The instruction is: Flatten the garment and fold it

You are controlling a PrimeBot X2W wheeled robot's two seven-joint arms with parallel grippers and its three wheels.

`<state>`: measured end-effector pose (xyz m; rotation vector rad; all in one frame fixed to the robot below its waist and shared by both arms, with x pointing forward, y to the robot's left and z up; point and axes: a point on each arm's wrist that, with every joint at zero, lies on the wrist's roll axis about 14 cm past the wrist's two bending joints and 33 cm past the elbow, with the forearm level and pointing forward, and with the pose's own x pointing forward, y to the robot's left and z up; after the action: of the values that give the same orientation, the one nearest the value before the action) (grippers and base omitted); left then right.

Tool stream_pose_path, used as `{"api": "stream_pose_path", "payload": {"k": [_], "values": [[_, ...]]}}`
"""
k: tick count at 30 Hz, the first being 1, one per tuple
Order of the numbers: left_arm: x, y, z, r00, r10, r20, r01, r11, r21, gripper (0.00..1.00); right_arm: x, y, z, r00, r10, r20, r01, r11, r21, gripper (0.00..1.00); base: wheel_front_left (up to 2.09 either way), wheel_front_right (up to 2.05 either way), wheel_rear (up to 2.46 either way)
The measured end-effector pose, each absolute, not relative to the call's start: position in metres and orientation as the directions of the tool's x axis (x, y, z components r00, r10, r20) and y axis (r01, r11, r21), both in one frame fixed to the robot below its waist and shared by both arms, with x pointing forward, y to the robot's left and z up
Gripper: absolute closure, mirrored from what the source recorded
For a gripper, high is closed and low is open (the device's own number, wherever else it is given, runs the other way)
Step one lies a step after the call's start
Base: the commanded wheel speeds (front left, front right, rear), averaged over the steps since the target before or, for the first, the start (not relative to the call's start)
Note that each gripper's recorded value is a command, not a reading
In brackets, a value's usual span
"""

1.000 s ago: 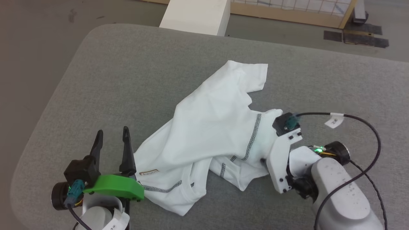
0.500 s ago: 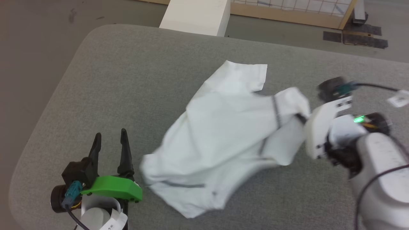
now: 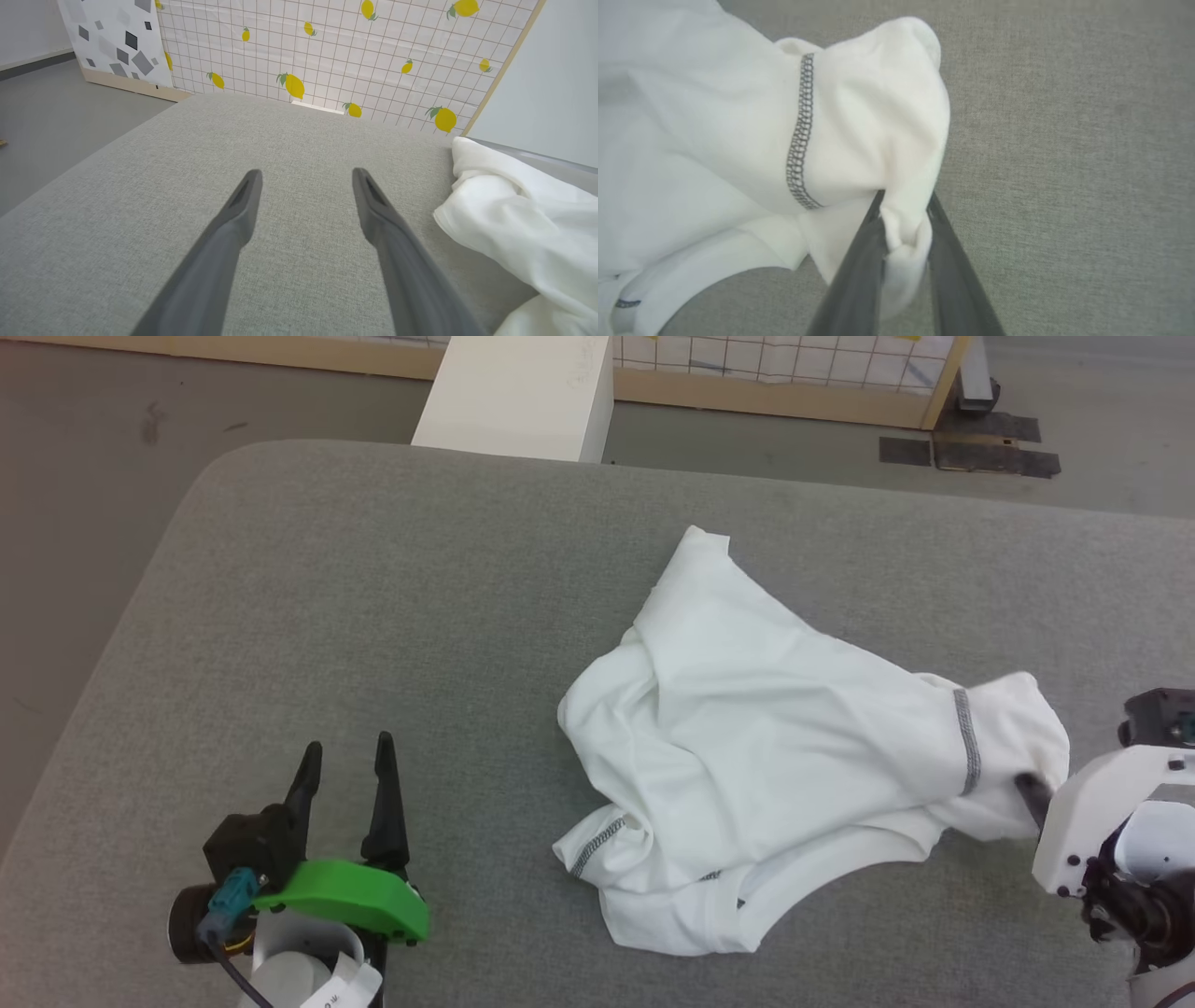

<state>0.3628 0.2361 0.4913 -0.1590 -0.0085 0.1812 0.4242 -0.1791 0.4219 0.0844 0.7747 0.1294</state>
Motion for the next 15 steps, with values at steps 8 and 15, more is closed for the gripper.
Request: {"api": "stream_pose_path", "payload": {"k": [8,15], "values": [[0.363,0.205,0.478,0.989,0.064,-0.136,-0.099,0.957,-0.273,0.0,0.425,-0.194,0.464,0.862,0.094,-0.498,0.009,0.98,0.201,0.0,0.0,0.0,0.0],[0.355,0.102,0.457,0.832,-0.349,-0.431,0.229,0.924,-0.305,0.0,0.399,-0.204,0.454,0.849,0.064,-0.525,0.047,0.98,0.195,0.0,0.0,0.0,0.0]]}}
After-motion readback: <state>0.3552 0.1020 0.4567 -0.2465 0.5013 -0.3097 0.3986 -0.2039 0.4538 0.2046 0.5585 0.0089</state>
